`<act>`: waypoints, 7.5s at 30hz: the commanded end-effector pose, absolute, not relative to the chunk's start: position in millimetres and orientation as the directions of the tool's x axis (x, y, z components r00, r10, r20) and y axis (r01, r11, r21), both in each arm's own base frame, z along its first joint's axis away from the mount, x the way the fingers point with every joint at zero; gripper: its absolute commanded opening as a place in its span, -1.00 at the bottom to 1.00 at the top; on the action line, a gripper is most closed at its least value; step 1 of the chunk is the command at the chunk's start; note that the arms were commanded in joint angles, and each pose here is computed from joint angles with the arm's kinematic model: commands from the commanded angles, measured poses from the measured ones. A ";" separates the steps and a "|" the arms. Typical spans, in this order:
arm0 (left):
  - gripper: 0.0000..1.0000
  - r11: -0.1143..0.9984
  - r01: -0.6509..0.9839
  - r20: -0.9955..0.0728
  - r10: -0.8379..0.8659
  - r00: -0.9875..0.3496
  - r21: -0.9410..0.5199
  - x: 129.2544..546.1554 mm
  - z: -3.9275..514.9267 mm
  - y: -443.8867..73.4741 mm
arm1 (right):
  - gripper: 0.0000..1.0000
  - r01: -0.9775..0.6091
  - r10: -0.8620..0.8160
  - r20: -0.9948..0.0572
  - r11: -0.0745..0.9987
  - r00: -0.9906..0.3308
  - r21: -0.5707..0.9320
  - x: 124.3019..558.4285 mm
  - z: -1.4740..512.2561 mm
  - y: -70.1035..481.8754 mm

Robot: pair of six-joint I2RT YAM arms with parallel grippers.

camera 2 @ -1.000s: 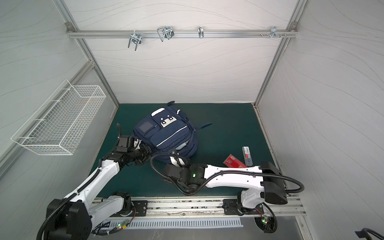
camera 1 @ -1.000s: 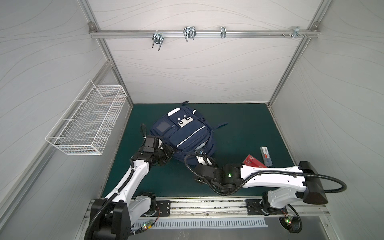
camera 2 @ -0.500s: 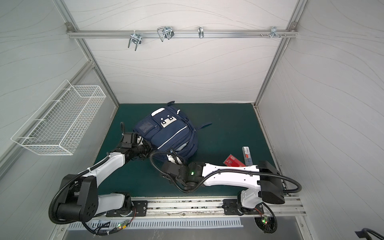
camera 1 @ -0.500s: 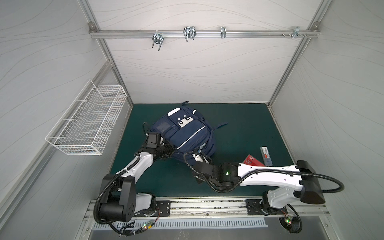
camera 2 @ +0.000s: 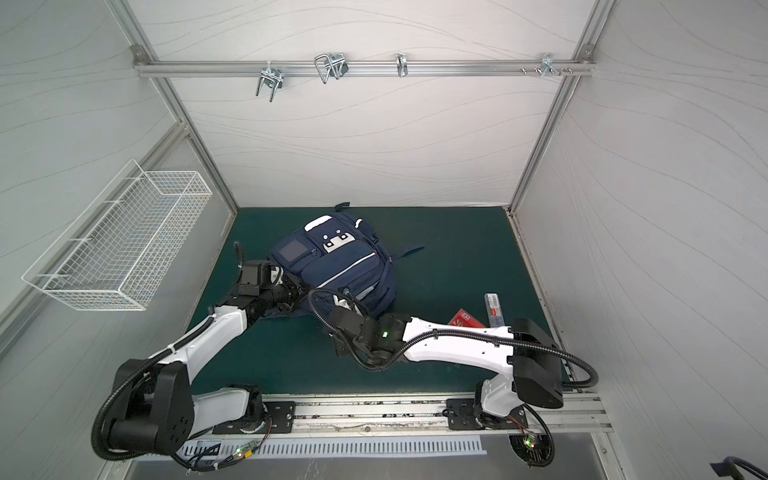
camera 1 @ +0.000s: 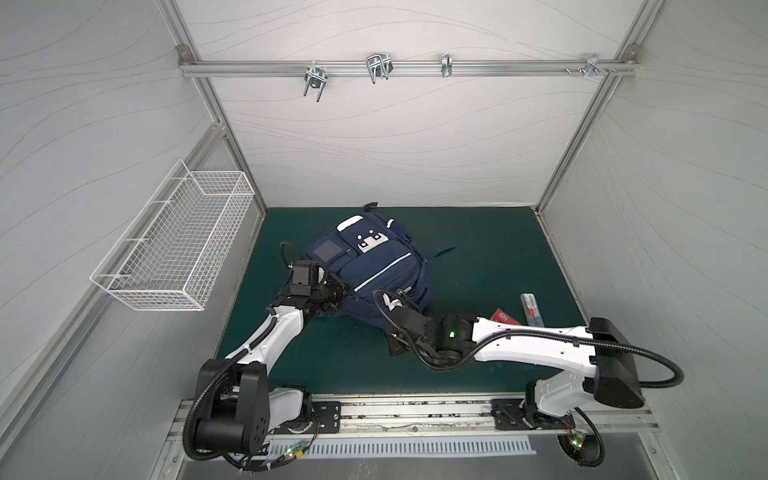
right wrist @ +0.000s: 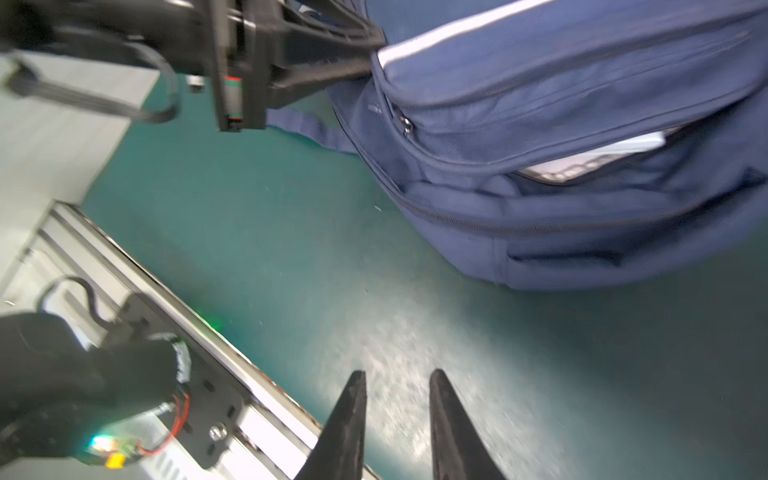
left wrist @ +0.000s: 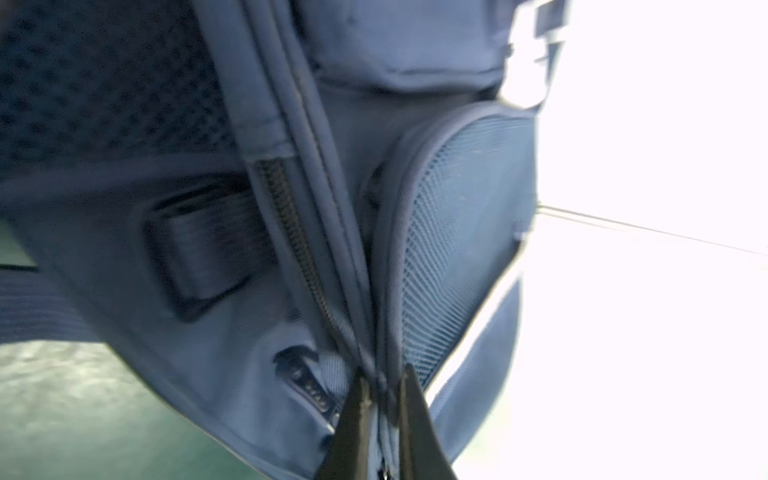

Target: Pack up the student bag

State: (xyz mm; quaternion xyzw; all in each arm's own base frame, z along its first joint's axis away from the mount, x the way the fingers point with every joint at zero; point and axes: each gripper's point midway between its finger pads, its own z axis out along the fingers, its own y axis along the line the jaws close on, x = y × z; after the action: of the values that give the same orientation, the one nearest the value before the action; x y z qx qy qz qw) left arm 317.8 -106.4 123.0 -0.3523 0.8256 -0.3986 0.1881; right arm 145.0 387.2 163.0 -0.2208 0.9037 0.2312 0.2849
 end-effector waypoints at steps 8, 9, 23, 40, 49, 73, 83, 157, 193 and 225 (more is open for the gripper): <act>-1.00 0.394 -0.259 -0.083 -0.672 -0.736 -0.882 315.7 195.1 -141.9 | 0.21 -0.608 -0.247 -0.639 0.662 -0.729 0.438 166.6 169.5 452.9; -1.00 0.394 -0.260 -0.079 -0.666 -0.742 -0.882 315.1 193.7 -143.7 | 0.21 -0.606 -0.250 -0.636 0.666 -0.730 0.435 170.3 165.2 453.4; -1.00 0.409 -0.258 -0.074 -0.641 -0.764 -0.875 308.7 188.9 -149.8 | 0.12 -0.544 -0.252 -0.622 0.769 -0.741 0.336 216.2 125.2 453.0; -1.00 0.440 -0.264 -0.057 -0.593 -0.803 -0.858 298.0 174.9 -163.9 | 0.04 -0.435 -0.249 -0.718 0.897 -0.650 0.083 262.6 107.6 443.3; -1.00 0.451 -0.276 -0.049 -0.587 -0.808 -0.849 294.7 166.1 -164.4 | -0.27 -0.386 -0.261 -0.722 0.922 -0.641 0.010 270.9 111.7 433.0; -1.00 0.494 -0.382 -0.073 -0.680 -0.730 -0.781 306.2 142.3 -131.8 | -1.00 -0.456 -0.316 -0.676 0.889 -0.665 0.033 216.0 116.3 325.6; -1.00 0.518 -0.512 -0.095 -0.761 -0.642 -0.685 309.1 129.5 -80.4 | -1.00 -0.337 -0.215 -0.645 0.939 -0.733 0.071 214.1 101.2 241.4; -1.00 0.610 -0.415 -0.131 -0.652 -0.747 -0.675 238.3 143.5 -141.1 | -1.00 -0.163 -0.001 -0.646 0.968 -0.763 0.191 242.9 136.5 178.5; 0.22 0.613 -0.375 -0.049 -0.561 -0.826 -0.695 226.7 160.0 -230.8 | -1.00 -0.542 -0.155 -0.686 0.742 -0.711 0.394 133.3 198.7 335.1; -1.00 0.688 -0.328 -0.162 -0.545 -0.823 -0.647 203.3 147.8 -182.2 | -1.00 -0.190 0.059 -0.628 0.927 -0.776 0.322 306.7 127.9 199.5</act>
State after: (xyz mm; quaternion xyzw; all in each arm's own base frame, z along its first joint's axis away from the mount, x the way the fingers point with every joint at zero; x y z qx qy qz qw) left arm 210.9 -195.0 148.9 -0.2516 0.8938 -0.3303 0.1692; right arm 264.6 235.3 133.2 -0.0779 0.9185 0.2648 0.2831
